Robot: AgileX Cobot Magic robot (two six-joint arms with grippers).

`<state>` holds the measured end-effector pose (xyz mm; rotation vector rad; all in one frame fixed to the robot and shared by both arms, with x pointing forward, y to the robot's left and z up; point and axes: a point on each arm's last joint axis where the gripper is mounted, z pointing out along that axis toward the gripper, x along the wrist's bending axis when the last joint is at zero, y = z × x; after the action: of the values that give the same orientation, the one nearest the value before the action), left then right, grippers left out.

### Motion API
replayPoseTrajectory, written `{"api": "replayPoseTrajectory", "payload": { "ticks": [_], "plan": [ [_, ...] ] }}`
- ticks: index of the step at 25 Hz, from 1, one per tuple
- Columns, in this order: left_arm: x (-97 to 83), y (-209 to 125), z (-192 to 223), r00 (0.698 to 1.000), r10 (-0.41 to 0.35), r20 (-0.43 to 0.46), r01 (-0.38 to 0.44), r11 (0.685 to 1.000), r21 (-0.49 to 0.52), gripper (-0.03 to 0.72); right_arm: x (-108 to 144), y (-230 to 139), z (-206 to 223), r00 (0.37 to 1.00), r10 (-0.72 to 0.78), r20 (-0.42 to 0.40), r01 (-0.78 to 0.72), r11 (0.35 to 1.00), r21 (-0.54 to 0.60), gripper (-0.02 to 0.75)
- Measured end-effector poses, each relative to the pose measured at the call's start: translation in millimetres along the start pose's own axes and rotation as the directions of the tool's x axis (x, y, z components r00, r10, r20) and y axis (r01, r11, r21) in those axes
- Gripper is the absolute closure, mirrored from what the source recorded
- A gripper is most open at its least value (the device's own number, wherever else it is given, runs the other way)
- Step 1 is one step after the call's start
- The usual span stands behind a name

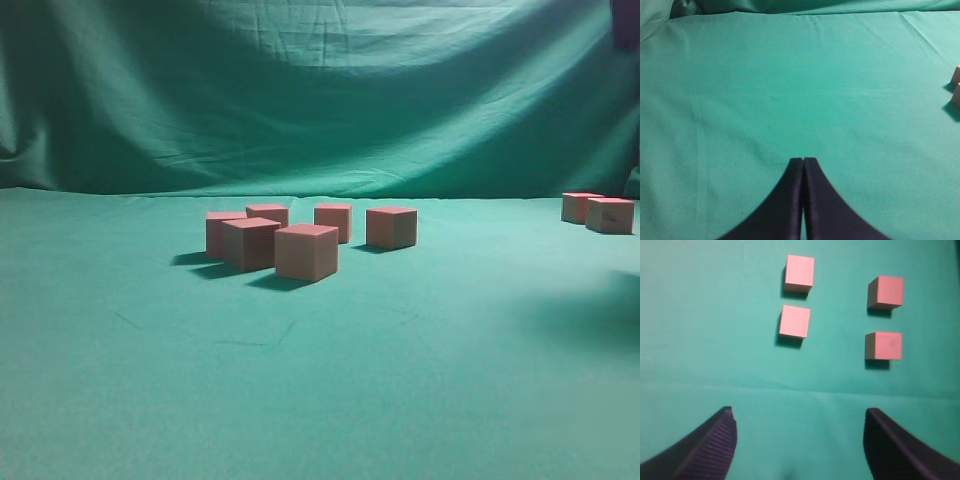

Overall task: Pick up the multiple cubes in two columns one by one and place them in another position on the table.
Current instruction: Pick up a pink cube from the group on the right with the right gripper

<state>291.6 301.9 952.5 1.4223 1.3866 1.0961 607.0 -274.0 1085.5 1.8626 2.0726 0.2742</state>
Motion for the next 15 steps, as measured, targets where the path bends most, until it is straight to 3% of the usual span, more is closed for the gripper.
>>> {"api": "replayPoseTrajectory", "payload": {
  "ticks": [7,15],
  "plan": [
    [0.0,0,0,1.0,0.0,0.0,0.0,1.0,0.0,0.688,-15,10,82,0.996,0.084,0.005,-0.084,0.994,0.075,0.214],
    [0.0,0,0,1.0,0.0,0.0,0.0,1.0,0.0,0.688,-15,43,136,0.99,0.133,-0.054,-0.129,0.989,0.077,0.214]
  ]
}}
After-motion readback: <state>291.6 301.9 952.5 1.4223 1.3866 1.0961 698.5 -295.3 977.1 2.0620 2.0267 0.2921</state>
